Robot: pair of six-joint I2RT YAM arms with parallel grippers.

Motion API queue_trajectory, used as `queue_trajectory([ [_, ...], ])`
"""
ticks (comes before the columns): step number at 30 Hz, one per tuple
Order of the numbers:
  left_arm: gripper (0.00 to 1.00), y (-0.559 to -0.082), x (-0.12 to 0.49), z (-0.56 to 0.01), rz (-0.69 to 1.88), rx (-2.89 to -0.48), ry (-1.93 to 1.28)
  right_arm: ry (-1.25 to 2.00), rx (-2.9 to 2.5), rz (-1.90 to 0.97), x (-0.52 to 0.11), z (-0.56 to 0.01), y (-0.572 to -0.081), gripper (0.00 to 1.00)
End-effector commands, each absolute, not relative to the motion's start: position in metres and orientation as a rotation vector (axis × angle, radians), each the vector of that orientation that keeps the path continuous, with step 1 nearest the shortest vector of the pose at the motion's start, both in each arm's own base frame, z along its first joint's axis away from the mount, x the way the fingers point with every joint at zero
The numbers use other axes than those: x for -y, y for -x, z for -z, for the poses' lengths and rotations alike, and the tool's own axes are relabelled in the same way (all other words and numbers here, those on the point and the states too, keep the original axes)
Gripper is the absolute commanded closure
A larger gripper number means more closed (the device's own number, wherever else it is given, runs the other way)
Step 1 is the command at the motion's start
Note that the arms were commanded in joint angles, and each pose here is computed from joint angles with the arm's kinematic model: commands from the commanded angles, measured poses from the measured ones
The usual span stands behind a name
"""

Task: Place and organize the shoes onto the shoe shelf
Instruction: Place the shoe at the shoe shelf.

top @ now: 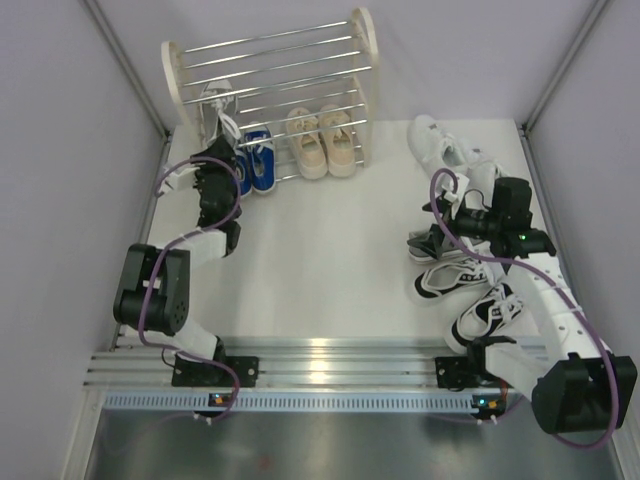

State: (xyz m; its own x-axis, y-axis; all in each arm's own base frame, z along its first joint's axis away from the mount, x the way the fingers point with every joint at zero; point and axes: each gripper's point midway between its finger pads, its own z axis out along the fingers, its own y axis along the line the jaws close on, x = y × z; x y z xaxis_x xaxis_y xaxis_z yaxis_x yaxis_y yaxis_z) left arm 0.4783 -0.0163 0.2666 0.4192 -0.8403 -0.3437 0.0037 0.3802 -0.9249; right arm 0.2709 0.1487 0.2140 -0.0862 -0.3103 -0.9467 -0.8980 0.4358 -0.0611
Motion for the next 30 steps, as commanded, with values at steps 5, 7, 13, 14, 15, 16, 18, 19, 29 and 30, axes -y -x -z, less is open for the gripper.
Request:
queue_trajectory([
  [5,1.00,-0.474,-0.001,-0.330,0.785,-0.710,1.054,1.093,-1.559,-0.670,-0.148,-0.226,-0.272,0.01],
  [7,1.00,-0.475,-0.003,-0.325,0.776,-0.712,1.078,1.089,-1.558,-0.668,-0.147,-0.227,-0.272,0.01],
  [13,0.93,-0.479,-0.004,-0.314,0.749,-0.753,1.108,1.086,-1.551,-0.671,-0.147,-0.228,-0.271,0.01],
  [14,0.88,-0.480,-0.003,-0.313,0.753,-0.758,1.113,1.086,-1.551,-0.671,-0.147,-0.228,-0.271,0.01],
  [15,0.81,-0.483,-0.003,-0.309,0.750,-0.776,1.125,1.086,-1.551,-0.671,-0.147,-0.228,-0.271,0.01],
  [16,0.75,-0.484,-0.002,-0.308,0.754,-0.785,1.128,1.084,-1.548,-0.667,-0.146,-0.229,-0.271,0.00],
  [18,0.59,-0.486,-0.001,-0.302,0.755,-0.809,1.152,1.079,-1.551,-0.664,-0.145,-0.228,-0.272,0.01],
  [19,0.54,-0.486,0.000,-0.299,0.756,-0.816,1.159,1.078,-1.552,-0.666,-0.145,-0.228,-0.271,0.01],
  [29,0.06,-0.473,-0.004,-0.292,0.720,-0.897,1.248,1.066,-1.546,-0.660,-0.142,-0.230,-0.273,0.00],
  [30,0.02,-0.472,-0.004,-0.294,0.723,-0.904,1.259,1.064,-1.547,-0.659,-0.141,-0.230,-0.273,0.01],
])
